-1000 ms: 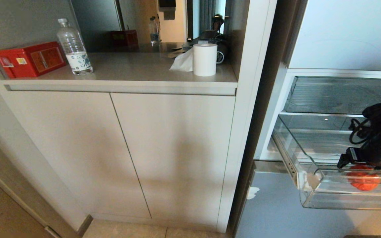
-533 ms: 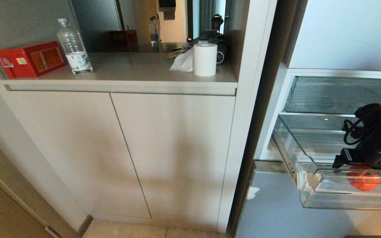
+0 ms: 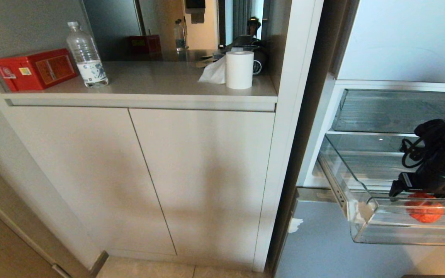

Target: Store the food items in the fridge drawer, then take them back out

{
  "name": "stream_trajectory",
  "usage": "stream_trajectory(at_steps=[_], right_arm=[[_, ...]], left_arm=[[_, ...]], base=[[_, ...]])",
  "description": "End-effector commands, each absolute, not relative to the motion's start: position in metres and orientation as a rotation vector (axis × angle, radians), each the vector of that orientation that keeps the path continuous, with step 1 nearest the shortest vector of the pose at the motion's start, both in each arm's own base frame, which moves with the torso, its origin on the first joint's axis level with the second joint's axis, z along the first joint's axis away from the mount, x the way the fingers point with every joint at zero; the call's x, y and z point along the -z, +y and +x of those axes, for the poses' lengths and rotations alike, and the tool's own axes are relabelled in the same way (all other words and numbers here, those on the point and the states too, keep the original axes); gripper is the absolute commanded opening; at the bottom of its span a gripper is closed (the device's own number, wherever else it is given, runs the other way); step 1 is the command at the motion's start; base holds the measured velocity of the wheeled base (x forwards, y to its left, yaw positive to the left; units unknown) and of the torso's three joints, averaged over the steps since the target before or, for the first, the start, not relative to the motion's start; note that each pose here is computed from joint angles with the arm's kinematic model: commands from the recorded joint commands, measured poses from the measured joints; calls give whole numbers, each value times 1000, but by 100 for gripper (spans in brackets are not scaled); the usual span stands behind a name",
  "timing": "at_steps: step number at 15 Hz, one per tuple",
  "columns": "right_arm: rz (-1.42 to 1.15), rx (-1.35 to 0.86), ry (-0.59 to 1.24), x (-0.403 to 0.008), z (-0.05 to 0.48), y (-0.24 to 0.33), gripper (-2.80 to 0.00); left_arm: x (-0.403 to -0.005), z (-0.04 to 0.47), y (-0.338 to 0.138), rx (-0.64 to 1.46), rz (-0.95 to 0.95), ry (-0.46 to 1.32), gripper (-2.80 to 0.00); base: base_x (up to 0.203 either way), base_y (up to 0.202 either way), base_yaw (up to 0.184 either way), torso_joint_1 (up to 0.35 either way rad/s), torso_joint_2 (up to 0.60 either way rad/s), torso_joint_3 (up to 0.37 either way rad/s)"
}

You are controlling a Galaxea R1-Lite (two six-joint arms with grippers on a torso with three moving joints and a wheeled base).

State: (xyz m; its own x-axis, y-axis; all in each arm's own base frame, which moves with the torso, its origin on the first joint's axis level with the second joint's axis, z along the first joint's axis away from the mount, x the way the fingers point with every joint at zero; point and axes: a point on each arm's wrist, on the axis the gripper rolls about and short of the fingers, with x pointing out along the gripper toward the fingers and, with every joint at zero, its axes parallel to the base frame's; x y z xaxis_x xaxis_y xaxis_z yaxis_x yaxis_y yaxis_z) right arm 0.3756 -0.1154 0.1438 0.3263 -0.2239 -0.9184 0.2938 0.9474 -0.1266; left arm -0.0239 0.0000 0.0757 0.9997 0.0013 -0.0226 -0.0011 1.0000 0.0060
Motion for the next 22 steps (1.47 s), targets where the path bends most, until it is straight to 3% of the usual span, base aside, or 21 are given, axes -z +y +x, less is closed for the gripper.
stream_trajectory(at_steps=[1, 8, 9, 16, 22], right_arm=[[40, 368, 1210, -145, 374, -115, 0], [34, 374, 1292, -143, 370, -115, 0], [36, 374, 1296, -142, 371, -115, -280], [48, 377, 1314, -132, 375, -115, -280], [71, 390, 1150, -170, 386, -109, -280]], left_arm=[[-76, -24, 0, -1, 6, 25, -280], [-76, -24, 0, -1, 6, 25, -280], [-76, -24, 0, -1, 6, 24, -280], [-76, -24, 0, -1, 6, 23, -280], [-76, -24, 0, -1, 6, 25, -280]], base=[[0, 0, 0, 0, 0, 0], [0, 0, 0, 0, 0, 0], [0, 0, 0, 0, 0, 0], [0, 0, 0, 0, 0, 0], [0, 0, 0, 0, 0, 0]])
